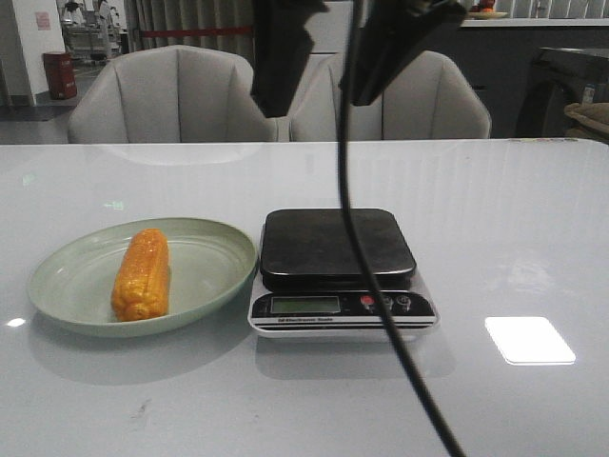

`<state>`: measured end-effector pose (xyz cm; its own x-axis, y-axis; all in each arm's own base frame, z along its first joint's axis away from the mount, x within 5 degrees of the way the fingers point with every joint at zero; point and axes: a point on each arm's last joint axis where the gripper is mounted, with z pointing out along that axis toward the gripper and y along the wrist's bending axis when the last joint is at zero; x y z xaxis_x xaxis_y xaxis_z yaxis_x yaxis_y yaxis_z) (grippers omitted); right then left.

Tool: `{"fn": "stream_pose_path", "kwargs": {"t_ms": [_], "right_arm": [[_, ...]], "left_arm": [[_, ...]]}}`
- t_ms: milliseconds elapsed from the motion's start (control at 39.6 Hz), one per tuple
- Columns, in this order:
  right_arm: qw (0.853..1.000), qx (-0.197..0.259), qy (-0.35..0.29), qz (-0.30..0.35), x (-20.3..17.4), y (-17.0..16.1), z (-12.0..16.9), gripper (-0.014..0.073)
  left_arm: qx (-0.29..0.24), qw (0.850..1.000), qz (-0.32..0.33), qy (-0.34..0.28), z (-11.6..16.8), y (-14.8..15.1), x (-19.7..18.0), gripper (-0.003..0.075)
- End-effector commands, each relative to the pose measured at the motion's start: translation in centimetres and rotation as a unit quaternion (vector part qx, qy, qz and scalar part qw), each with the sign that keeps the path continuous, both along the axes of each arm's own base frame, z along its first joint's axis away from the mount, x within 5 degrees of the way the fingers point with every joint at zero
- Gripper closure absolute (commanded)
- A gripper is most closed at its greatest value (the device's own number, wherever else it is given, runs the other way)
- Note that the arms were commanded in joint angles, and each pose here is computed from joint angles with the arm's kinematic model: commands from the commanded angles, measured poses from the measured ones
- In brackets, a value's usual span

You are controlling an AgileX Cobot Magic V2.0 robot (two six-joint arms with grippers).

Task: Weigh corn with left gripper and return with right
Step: 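Open the right gripper and raise it away from the plate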

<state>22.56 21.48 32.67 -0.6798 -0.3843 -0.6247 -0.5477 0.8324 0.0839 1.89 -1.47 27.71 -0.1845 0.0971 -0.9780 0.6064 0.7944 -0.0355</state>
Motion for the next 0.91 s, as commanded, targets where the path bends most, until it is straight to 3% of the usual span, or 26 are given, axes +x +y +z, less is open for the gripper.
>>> {"fn": "stream_pose_path", "kwargs": {"t_ms": [0, 177, 429, 682, 833, 884], "right_arm": [[0.996, 0.055, -0.076, 0.01, -1.6, -1.7, 2.2, 0.008], [0.99, 0.087, -0.107, 0.015, -5.0, -4.9, 1.1, 0.008], [0.972, 0.155, -0.176, 0.019, -10.4, -10.1, 0.6, 0.008], [0.935, 0.227, -0.271, 0.026, -15.7, -15.2, -1.5, 0.008], [0.912, 0.249, -0.324, 0.035, -17.3, -16.8, -3.9, 0.008], [0.911, 0.247, -0.327, 0.037, -17.5, -17.0, -4.9, 0.008]], "left_arm": [[-0.031, 0.999, -0.004, -0.037, 1.5, 0.0, 0.0, 0.0596], [-0.031, 0.999, -0.004, -0.037, 1.5, 0.0, 0.0, 0.0596], [-0.031, 0.999, -0.004, -0.037, 1.5, 0.0, 0.0, 0.0596], [-0.029, 0.999, -0.003, -0.039, 1.5, 0.0, 0.0, 0.0596], [-0.029, 0.999, -0.003, -0.039, 1.5, 0.0, 0.0, 0.0596], [-0.029, 0.999, -0.003, -0.039, 1.5, 0.0, 0.0, 0.0596]]}}
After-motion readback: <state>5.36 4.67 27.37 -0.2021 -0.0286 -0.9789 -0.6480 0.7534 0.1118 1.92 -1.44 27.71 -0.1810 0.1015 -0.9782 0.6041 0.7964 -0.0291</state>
